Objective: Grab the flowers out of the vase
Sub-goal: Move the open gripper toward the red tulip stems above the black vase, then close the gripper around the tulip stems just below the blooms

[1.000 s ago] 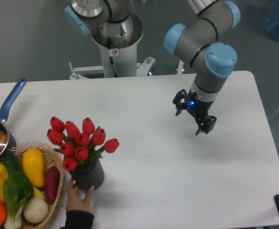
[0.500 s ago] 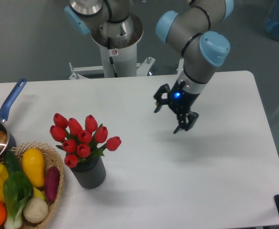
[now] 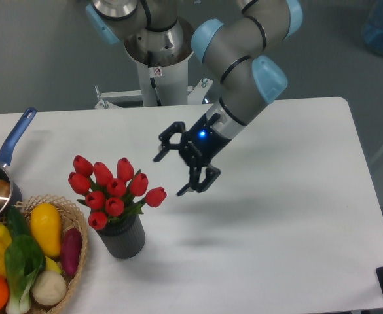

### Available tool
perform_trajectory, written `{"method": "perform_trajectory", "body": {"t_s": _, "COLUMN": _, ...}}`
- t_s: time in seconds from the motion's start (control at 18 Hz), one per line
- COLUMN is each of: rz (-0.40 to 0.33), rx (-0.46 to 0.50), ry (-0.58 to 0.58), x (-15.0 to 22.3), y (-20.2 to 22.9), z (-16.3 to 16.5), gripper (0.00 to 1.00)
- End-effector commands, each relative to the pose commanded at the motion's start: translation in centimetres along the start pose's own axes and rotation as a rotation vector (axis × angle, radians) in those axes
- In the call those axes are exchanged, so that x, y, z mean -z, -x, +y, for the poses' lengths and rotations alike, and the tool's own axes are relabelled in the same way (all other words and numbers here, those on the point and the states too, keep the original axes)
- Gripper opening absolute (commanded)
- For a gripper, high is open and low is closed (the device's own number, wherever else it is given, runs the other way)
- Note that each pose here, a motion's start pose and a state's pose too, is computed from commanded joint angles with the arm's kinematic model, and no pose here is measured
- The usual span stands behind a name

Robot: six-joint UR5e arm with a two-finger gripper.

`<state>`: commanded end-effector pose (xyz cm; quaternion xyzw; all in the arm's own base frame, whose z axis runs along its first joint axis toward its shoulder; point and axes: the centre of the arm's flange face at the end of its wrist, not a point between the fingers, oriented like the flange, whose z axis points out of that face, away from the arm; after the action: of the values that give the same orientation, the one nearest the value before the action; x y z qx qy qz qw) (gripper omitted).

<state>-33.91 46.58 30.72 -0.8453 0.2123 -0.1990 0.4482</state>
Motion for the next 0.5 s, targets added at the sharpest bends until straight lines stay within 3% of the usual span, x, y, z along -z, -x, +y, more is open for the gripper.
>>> {"method": "perform_trajectory", "body": {"t_s": 0.28, "rz": 0.033, "rx": 0.008, "ry": -0.141, "x": -2.2, "y": 0.1, "z": -0.9, "gripper": 1.0}}
{"method": "perform_trajectory", "body": {"t_s": 0.5, "rz": 0.049, "rx": 0.002, "ry": -0.188, "x": -3.3, "y": 0.2, "z": -1.2, "gripper": 1.0}}
